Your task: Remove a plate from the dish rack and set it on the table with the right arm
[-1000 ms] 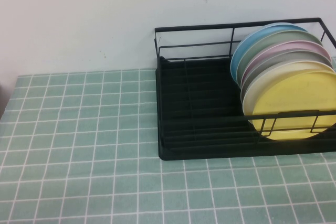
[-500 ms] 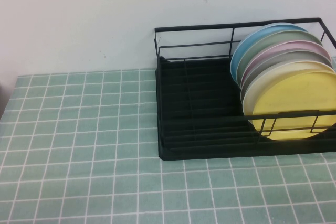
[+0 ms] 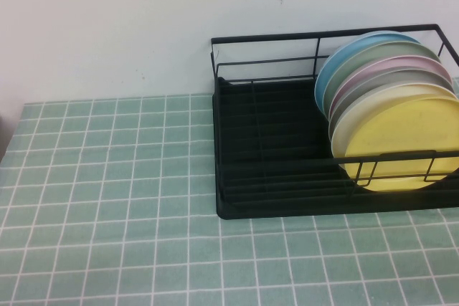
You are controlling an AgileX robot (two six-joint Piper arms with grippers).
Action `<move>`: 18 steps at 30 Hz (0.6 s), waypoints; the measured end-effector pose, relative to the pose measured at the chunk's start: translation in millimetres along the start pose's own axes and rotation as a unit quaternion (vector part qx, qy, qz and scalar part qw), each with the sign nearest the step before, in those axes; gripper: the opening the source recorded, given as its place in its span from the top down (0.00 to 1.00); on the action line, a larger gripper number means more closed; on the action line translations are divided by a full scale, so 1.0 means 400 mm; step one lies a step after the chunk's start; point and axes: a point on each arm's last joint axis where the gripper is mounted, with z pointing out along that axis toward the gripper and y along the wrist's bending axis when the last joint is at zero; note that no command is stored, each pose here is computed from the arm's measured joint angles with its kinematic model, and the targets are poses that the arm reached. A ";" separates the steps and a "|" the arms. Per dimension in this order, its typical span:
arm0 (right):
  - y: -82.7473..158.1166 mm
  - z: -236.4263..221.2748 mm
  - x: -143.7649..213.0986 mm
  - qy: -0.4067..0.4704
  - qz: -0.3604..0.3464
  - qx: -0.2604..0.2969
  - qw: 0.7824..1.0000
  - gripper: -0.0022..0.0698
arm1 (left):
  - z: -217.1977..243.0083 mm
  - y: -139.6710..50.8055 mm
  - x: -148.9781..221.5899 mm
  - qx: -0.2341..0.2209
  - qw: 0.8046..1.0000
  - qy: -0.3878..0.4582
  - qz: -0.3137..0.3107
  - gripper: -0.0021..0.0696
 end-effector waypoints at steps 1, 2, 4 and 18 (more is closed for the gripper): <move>-0.001 0.000 -0.003 -0.006 0.005 0.001 1.000 0.97 | 0.000 0.000 0.000 0.000 1.000 0.000 0.000 0.98; -0.001 0.000 -0.005 -0.012 0.010 0.003 1.000 0.97 | 0.000 0.000 0.000 0.000 1.000 0.000 0.000 0.98; -0.001 0.000 -0.007 -0.016 0.015 0.003 1.000 0.97 | 0.000 0.000 0.000 0.000 1.000 0.000 0.000 0.98; -0.001 0.000 -0.008 -0.017 0.011 0.003 1.000 0.97 | 0.000 0.000 0.000 0.000 1.000 0.000 0.000 0.98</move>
